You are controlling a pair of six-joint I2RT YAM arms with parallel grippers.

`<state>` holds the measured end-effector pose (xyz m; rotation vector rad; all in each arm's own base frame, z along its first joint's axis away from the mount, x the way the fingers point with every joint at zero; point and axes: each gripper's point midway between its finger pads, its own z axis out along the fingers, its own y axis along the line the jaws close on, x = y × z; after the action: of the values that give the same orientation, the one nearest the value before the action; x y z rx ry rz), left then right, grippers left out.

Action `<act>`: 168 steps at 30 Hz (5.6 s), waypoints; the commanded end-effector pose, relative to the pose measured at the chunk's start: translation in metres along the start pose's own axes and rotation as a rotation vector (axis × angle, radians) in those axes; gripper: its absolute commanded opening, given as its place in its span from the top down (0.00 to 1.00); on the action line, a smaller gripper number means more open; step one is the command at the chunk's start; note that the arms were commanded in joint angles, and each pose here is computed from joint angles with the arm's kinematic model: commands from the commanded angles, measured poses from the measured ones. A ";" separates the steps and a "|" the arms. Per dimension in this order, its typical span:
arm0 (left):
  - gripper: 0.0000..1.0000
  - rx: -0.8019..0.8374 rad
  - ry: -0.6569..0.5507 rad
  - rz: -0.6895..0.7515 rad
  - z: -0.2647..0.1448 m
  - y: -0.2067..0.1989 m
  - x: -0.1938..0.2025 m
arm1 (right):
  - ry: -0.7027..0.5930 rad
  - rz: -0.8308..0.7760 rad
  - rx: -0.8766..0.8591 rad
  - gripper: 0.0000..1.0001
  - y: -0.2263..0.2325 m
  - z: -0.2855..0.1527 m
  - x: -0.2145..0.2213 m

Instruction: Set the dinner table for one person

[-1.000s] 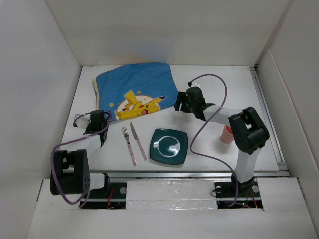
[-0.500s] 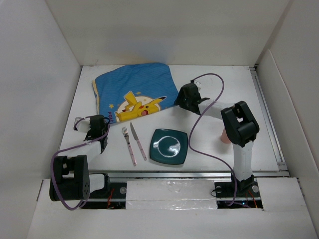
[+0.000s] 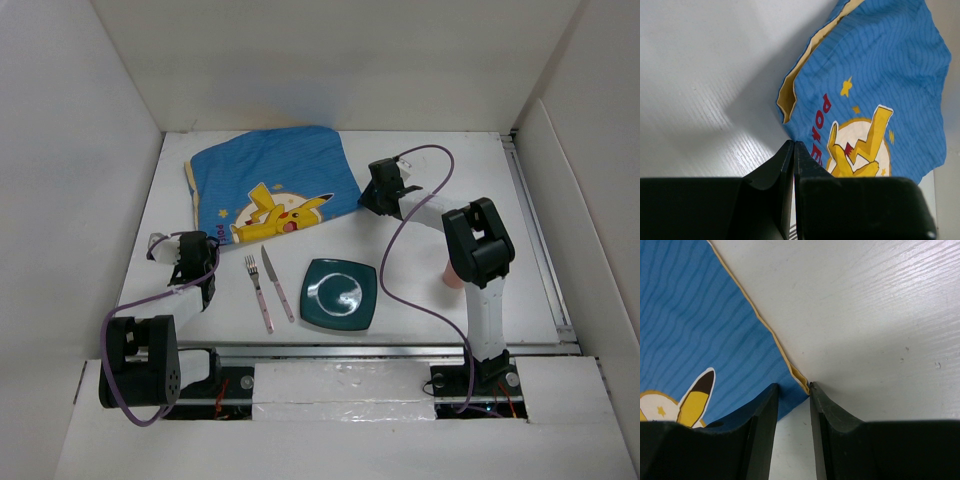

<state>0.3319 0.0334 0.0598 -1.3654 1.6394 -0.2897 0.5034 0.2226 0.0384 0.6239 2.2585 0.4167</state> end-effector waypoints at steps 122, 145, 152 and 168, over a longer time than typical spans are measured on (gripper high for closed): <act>0.82 0.627 0.385 0.155 -0.062 -0.089 0.075 | -0.191 -0.340 -0.130 0.46 -0.119 -0.170 -0.047; 0.78 1.006 0.282 0.526 -0.276 -0.165 0.016 | 0.314 -0.255 -0.505 0.33 -0.085 -0.215 0.199; 0.77 1.043 0.264 0.547 -0.286 -0.171 0.009 | 0.327 -0.142 -0.501 0.53 -0.085 -0.202 0.219; 0.60 1.087 0.123 0.590 -0.307 -0.185 -0.027 | -0.113 -0.134 -0.657 1.00 0.001 -0.299 0.081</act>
<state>0.2161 -0.1259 0.3212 -0.0934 1.6078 -0.7841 0.2055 0.2492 0.1147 0.1294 2.0861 1.0207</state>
